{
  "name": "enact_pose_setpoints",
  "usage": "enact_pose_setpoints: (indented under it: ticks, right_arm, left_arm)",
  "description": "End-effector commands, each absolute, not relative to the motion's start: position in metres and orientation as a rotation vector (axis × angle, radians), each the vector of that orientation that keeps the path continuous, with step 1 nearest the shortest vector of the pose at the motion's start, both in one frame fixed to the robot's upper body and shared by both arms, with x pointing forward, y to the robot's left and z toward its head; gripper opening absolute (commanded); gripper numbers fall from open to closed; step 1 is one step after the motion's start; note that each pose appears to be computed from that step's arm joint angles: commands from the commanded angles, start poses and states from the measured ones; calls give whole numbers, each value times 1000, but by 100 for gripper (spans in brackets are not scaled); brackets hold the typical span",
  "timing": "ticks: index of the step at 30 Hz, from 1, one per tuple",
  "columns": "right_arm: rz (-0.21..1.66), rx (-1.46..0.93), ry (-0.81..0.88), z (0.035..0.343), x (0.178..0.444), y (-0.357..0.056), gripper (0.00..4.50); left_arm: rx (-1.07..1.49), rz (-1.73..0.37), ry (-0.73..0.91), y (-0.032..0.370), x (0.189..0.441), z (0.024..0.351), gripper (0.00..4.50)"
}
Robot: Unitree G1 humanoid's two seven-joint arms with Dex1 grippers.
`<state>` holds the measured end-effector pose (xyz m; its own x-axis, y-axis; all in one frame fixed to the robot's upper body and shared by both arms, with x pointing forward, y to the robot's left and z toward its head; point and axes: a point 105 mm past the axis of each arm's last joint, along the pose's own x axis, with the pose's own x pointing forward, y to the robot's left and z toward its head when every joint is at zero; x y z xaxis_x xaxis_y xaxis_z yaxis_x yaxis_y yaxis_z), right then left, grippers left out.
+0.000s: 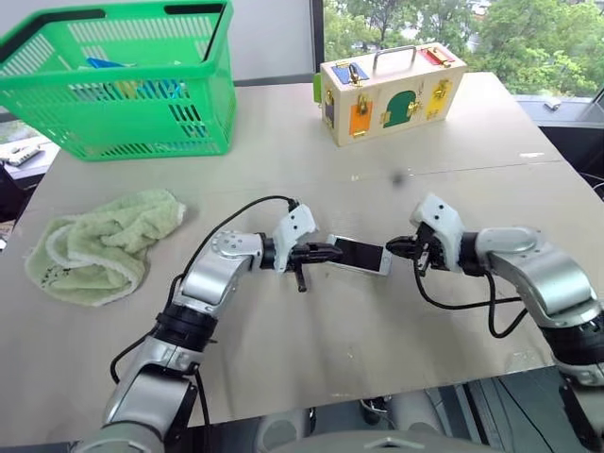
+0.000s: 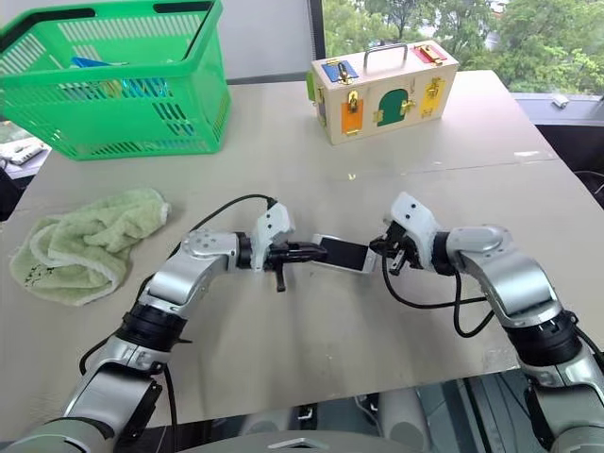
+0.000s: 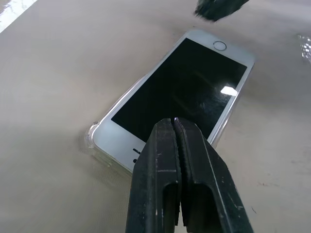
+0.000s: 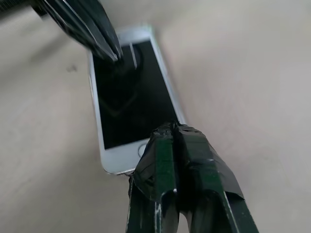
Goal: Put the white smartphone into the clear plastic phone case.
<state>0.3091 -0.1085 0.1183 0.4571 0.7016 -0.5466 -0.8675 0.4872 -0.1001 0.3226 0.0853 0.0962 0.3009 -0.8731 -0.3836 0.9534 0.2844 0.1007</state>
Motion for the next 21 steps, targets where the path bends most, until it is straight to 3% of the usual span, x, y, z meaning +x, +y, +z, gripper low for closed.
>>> enact_pose_setpoints:
  ticks: [1,14,21]
  right_arm:
    - [972,-409,529,114,316,-112,0]
    - [1066,-360,971,55,307,-118,0]
    - [1062,-485,1122,6,295,-129,0]
  left_arm:
    - [357,-1238,327,88,321,85,9]
    - [348,-1210,312,86,322,84,9]
    - [333,-1194,317,86,320,82,9]
